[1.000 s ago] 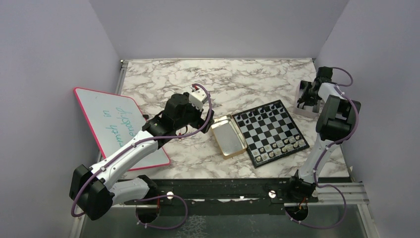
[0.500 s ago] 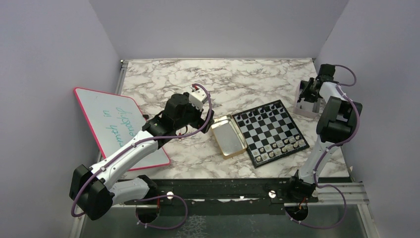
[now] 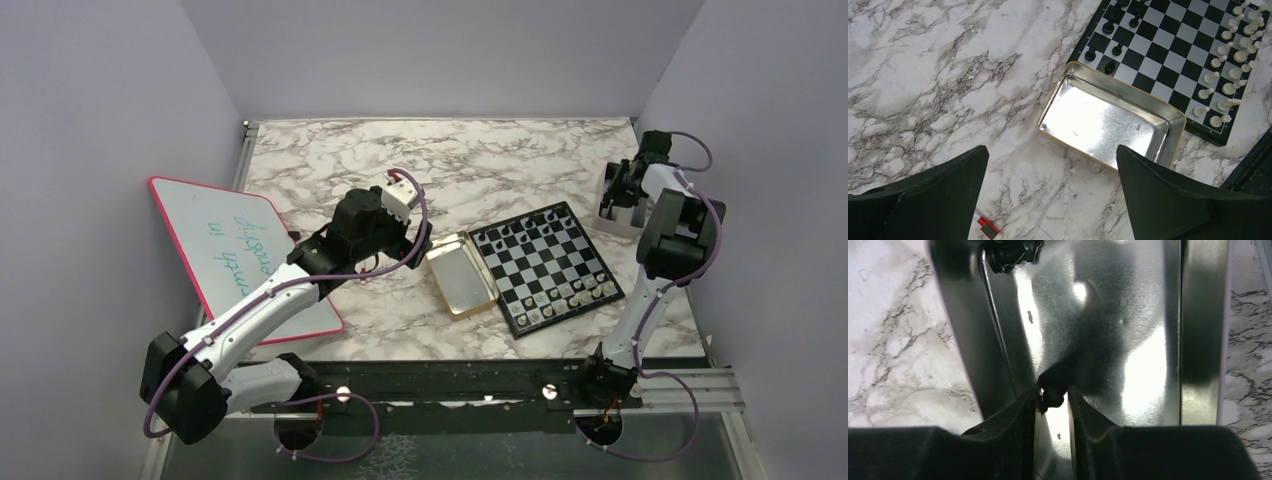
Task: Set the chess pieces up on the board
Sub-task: Pick up the chess piece from the storage box.
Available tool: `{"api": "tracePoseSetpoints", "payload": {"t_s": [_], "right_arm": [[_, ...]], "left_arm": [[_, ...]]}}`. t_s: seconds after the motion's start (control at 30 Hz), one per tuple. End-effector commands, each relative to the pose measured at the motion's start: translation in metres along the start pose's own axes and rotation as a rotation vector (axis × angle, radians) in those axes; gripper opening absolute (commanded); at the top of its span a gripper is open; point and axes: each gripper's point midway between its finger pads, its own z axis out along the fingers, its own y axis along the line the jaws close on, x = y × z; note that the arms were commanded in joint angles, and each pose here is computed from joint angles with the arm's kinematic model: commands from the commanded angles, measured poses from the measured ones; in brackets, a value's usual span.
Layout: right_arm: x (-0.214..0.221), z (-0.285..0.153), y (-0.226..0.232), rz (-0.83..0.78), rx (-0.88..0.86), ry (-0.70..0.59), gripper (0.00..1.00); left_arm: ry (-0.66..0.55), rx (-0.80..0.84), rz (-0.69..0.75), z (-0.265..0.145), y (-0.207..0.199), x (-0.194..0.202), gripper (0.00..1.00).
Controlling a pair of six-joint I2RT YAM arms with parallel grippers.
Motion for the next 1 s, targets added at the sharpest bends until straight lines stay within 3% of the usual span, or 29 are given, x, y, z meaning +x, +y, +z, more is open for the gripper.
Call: {"api": "tracePoseSetpoints", "payload": {"t_s": [0.0, 0.23, 0.97], "right_arm": [[0.009, 0.004, -0.014, -0.03, 0.069, 0.036, 0.29], [0.009, 0.0, -0.018, -0.025, 0.103, 0.033, 0.17], [-0.042, -0.045, -0.018, -0.013, 0.16, -0.096, 0.08]], "left_arm": [[-0.028, -0.011, 0.012, -0.003, 0.001, -0.006, 0.99], [-0.028, -0.013, 0.013, -0.003, 0.002, -0.006, 0.99], [-0.056, -0.007, 0.013, -0.009, 0.0, -0.013, 0.99]]}}
